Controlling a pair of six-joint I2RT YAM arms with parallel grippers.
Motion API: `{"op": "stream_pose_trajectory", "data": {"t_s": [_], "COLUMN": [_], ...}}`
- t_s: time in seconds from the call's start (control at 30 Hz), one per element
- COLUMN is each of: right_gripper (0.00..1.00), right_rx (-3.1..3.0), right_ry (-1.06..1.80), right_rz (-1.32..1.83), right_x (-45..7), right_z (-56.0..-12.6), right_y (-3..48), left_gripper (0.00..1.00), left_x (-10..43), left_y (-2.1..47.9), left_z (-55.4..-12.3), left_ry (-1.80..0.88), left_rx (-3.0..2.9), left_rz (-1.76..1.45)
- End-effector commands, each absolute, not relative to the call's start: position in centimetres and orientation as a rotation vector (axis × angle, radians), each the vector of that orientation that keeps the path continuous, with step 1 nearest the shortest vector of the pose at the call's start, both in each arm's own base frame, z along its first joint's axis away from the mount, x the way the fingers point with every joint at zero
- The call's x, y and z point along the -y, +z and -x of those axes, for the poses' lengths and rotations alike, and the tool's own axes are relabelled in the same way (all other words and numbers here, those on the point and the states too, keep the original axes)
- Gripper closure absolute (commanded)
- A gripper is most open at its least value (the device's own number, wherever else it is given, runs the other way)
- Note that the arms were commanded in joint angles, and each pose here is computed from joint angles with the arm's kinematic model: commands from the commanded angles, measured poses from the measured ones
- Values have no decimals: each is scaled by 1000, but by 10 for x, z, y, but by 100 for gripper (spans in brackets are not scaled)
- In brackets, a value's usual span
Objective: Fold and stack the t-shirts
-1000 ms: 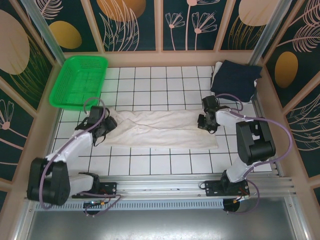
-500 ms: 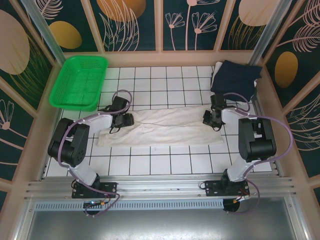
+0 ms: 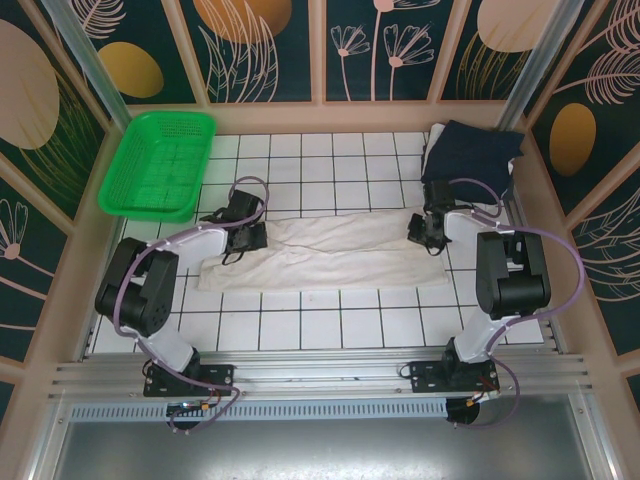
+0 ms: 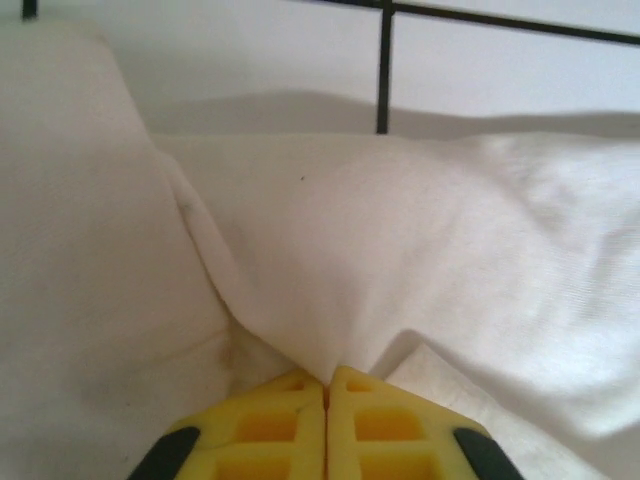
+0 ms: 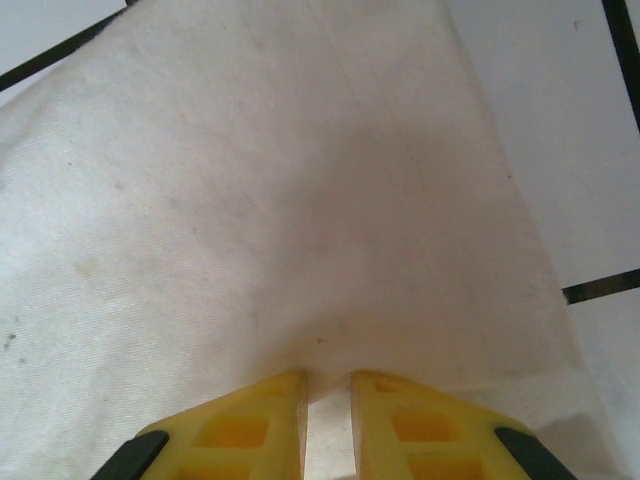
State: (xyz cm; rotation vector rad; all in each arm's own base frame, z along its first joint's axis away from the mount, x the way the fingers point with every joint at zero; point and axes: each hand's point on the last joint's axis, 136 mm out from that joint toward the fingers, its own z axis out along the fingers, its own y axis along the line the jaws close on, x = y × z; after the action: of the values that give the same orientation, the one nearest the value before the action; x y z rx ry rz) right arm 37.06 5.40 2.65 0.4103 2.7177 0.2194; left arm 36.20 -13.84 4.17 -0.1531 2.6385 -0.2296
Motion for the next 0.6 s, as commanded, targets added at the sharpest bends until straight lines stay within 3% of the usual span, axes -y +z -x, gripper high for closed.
{"op": "stream_pose_trajectory", "data": {"t_s": [0.0, 0.23, 0.4, 0.57], "right_gripper": [80, 80, 80, 80], "right_rx": [-2713, -2712, -2715, -2718], "right_ry": [202, 227, 228, 233], "right_rz": [-396, -386, -382, -381], "right_x": [-50, -53, -53, -54], "right_z": [-375, -377, -377, -377], "right_y": [31, 31, 30, 29], "left_gripper": [99, 98, 80, 71], "left_x": [137, 136, 128, 132], "left_y": [52, 60, 58, 58], "left_z": [-349, -335, -322, -320], "left_ry": [-216, -224, -187, -211], "left_rx": [-2629, -2628, -2657, -2679], "left_rz": [172, 184, 194, 186]}}
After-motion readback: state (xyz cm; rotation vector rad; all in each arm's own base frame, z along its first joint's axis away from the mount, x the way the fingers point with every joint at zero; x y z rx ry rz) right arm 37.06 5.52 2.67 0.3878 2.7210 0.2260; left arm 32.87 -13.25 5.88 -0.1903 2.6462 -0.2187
